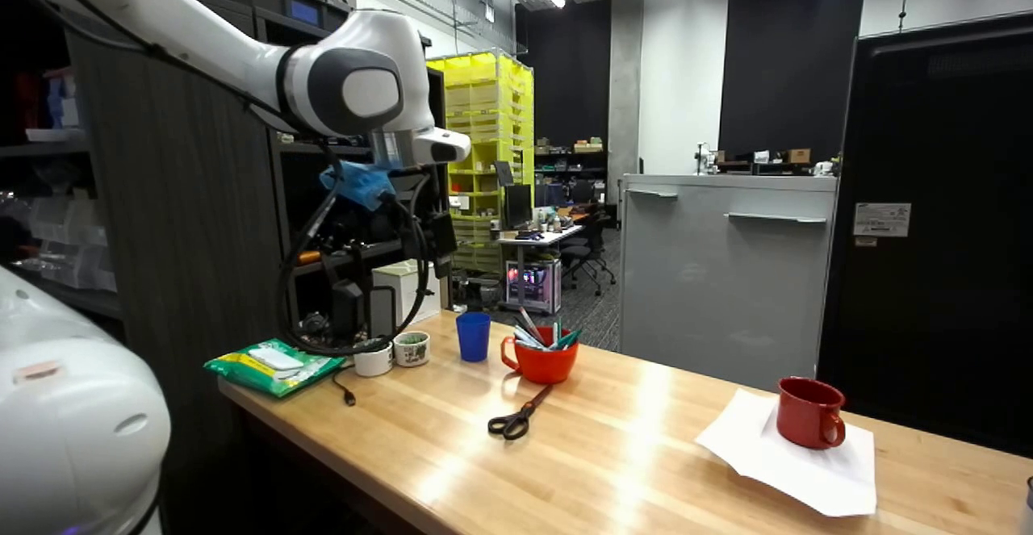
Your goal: Move the black pair of scissors to the right and turn it in the opposite direction
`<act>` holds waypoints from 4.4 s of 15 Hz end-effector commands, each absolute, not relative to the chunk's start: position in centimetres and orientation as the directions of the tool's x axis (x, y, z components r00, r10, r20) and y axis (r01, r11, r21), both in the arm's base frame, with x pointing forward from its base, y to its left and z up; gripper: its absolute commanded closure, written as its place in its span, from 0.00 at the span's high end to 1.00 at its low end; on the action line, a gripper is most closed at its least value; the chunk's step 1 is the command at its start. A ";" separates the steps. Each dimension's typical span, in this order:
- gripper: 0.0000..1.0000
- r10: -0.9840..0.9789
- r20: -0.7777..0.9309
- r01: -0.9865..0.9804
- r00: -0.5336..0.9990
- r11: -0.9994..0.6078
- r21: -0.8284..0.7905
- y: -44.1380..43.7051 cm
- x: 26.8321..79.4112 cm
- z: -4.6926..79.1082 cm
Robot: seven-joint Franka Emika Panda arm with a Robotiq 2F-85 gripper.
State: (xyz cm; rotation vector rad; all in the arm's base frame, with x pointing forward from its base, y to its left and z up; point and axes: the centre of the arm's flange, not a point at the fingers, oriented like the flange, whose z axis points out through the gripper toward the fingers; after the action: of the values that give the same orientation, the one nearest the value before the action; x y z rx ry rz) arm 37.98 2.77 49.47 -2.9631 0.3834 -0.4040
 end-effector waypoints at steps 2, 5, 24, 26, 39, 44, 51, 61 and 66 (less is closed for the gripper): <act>1.00 -0.292 0.242 -0.260 0.925 -0.953 -0.157 1.1 38.9 48.4; 1.00 -0.299 0.236 -0.267 0.925 -0.951 -0.158 0.5 39.4 47.8; 1.00 -0.185 0.119 -0.208 0.975 -0.953 0.222 -7.7 45.4 32.0; 1.00 -0.174 0.119 -0.197 0.977 -0.957 0.213 -7.8 46.7 30.7; 1.00 -0.170 0.080 -0.176 0.982 -0.981 0.078 -5.9 54.7 26.7; 1.00 -0.143 0.044 -0.146 0.989 -0.987 0.068 -6.1 56.1 24.5; 1.00 -0.112 -0.023 -0.111 0.993 -0.991 0.070 -5.9 57.5 21.9; 0.34 -0.114 -0.068 -0.113 0.991 -0.993 0.025 -6.0 57.6 22.3; 0.02 -0.115 -0.065 -0.115 0.991 -0.993 0.004 -6.1 57.5 23.0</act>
State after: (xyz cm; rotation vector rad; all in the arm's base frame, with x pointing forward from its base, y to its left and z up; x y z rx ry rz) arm 58.01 -4.93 23.22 -3.1426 0.1816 0.0782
